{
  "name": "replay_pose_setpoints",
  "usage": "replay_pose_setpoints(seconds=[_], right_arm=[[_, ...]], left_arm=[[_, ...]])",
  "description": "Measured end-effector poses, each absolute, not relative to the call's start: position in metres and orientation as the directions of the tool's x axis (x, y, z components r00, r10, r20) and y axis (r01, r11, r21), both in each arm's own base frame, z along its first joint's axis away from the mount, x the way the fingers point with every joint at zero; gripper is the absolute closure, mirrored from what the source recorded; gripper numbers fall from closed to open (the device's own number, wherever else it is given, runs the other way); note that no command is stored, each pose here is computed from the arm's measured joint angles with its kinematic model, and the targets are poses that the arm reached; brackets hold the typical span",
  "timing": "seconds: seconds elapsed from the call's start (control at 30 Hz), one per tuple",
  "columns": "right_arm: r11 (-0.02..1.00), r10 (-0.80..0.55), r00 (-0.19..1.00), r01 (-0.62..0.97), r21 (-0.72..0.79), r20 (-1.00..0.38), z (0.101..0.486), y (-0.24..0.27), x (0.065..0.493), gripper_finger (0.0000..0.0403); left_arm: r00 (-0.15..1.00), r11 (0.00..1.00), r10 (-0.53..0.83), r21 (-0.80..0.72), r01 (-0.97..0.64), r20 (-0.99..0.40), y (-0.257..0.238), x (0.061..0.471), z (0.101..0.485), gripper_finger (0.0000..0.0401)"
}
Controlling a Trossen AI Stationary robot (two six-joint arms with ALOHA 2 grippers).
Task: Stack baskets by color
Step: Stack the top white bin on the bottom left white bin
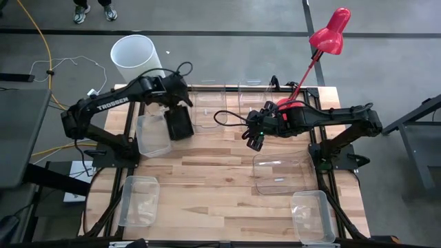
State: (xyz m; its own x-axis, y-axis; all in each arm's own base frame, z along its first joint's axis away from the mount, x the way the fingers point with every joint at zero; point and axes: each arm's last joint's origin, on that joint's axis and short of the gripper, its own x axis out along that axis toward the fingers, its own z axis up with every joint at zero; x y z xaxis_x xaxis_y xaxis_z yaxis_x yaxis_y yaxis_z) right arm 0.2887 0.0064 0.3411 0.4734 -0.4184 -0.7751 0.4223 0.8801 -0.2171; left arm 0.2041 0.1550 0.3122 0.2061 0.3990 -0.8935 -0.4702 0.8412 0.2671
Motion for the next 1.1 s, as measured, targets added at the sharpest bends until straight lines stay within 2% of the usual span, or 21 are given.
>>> replay_pose_setpoints(seconds=[0.17, 0.33, 0.5, 0.6, 0.73, 1.1], right_arm=[[0.880, -0.418, 0.474, 0.422, -0.217, -0.775, 0.341, 0.006, 0.289, 0.0167], [0.880, -0.420, 0.474, 0.423, -0.218, -0.774, 0.341, 0.006, 0.289, 0.0167], [0.879, -0.420, 0.474, 0.423, -0.218, -0.774, 0.341, 0.006, 0.289, 0.0167], [0.879, -0.421, 0.474, 0.423, -0.219, -0.774, 0.341, 0.006, 0.289, 0.0167], [0.879, -0.421, 0.473, 0.423, -0.219, -0.774, 0.341, 0.006, 0.289, 0.0167], [0.887, -0.415, 0.474, 0.400, -0.230, -0.777, 0.341, 0.007, 0.289, 0.0167]], left_arm=[[0.301, 0.838, 0.372, 0.179, -0.515, -0.878, 0.152, 0.210, 0.330, 0.0196], [0.384, 0.830, 0.289, 0.030, -0.557, -0.877, 0.141, 0.219, 0.332, 0.0200], [0.457, 0.831, 0.270, -0.035, -0.556, -0.847, 0.120, 0.236, 0.335, 0.0201], [0.564, 0.832, 0.277, -0.100, -0.546, -0.778, 0.105, 0.249, 0.342, 0.0201], [0.746, 0.851, 0.296, -0.190, -0.490, -0.596, 0.078, 0.260, 0.348, 0.0201], [0.860, 0.844, 0.320, -0.292, -0.449, -0.397, 0.007, 0.223, 0.316, 0.0201]])
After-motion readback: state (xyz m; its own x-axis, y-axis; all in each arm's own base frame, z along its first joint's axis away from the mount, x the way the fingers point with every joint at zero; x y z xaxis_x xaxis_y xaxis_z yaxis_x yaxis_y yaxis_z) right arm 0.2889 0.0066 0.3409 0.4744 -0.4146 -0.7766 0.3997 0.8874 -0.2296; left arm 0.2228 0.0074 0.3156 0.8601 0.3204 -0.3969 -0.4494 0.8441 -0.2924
